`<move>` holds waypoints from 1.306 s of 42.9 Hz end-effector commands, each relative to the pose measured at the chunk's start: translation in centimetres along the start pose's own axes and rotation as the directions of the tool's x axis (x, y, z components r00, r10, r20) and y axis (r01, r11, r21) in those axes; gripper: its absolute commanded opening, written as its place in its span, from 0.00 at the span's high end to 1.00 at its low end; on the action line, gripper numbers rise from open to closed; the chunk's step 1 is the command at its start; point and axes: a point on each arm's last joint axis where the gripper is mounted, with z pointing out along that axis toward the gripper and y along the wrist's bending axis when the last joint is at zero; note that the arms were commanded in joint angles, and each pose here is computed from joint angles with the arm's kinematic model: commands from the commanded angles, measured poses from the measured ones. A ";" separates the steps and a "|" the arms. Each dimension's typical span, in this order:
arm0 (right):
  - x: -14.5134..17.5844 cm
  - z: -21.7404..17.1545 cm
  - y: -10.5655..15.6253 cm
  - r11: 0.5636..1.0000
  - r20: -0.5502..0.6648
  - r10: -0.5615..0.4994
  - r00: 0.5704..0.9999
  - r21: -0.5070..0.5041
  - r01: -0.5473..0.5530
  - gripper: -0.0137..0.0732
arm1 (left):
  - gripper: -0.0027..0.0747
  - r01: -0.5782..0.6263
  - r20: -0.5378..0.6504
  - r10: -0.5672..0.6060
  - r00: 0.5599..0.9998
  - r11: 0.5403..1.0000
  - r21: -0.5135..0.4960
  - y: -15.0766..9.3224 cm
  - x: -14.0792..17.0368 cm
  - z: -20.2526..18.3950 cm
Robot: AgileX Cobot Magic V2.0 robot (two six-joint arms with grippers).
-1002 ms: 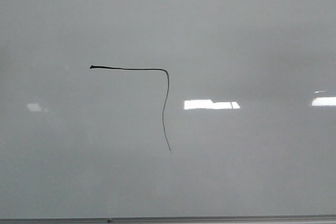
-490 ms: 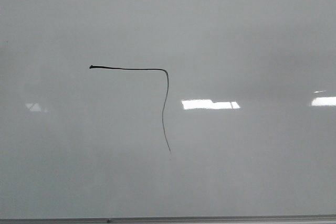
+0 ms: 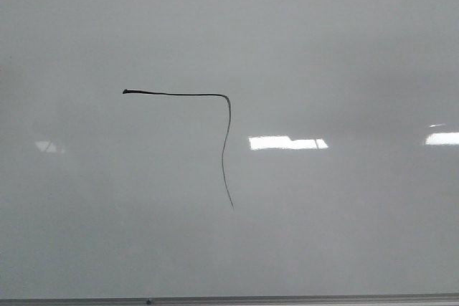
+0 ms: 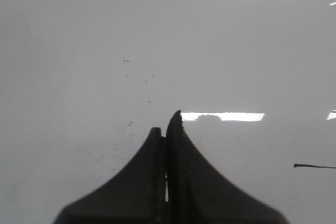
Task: Write number 7 on whiteboard
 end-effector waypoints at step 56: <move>-1.1 -0.1 -0.2 0.999 0.059 0.017 0.998 0.027 -0.019 0.92 | 0.99 -0.048 0.014 0.049 0.999 0.997 -0.068 0.5 8.5 -0.5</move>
